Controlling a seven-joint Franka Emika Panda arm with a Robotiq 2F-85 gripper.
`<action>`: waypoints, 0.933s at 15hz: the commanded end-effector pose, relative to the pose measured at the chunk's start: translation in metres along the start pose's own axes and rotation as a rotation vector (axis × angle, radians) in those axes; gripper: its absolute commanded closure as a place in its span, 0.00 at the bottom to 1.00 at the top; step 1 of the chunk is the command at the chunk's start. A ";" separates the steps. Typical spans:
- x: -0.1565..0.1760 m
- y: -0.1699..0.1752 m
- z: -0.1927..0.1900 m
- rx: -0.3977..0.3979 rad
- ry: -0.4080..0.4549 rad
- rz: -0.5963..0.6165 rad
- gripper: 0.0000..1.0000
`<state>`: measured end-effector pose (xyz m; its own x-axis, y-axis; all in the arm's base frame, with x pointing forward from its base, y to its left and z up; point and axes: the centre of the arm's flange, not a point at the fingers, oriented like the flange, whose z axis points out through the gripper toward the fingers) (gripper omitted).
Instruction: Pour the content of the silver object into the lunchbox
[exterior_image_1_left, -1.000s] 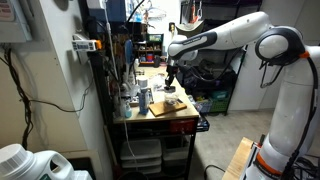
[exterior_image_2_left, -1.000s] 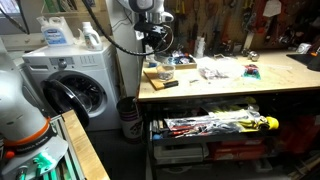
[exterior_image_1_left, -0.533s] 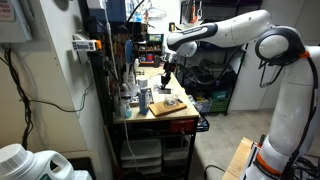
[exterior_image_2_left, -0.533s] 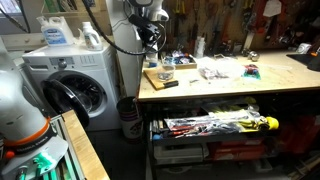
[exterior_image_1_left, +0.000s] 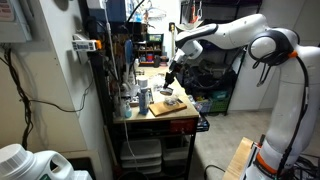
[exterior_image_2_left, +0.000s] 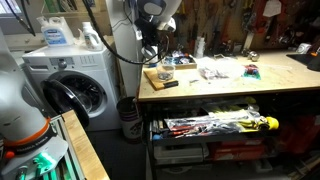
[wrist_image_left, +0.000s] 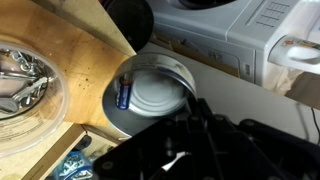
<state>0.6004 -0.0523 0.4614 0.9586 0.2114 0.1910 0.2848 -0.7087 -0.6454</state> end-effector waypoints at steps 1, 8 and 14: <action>-0.015 0.024 -0.021 0.120 0.060 -0.013 0.99; -0.018 0.034 -0.030 0.101 0.088 -0.008 0.96; -0.027 0.052 -0.041 0.325 0.202 -0.028 0.99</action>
<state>0.5927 -0.1061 0.4606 0.9481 0.1019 0.3011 0.3062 -0.5472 -0.7790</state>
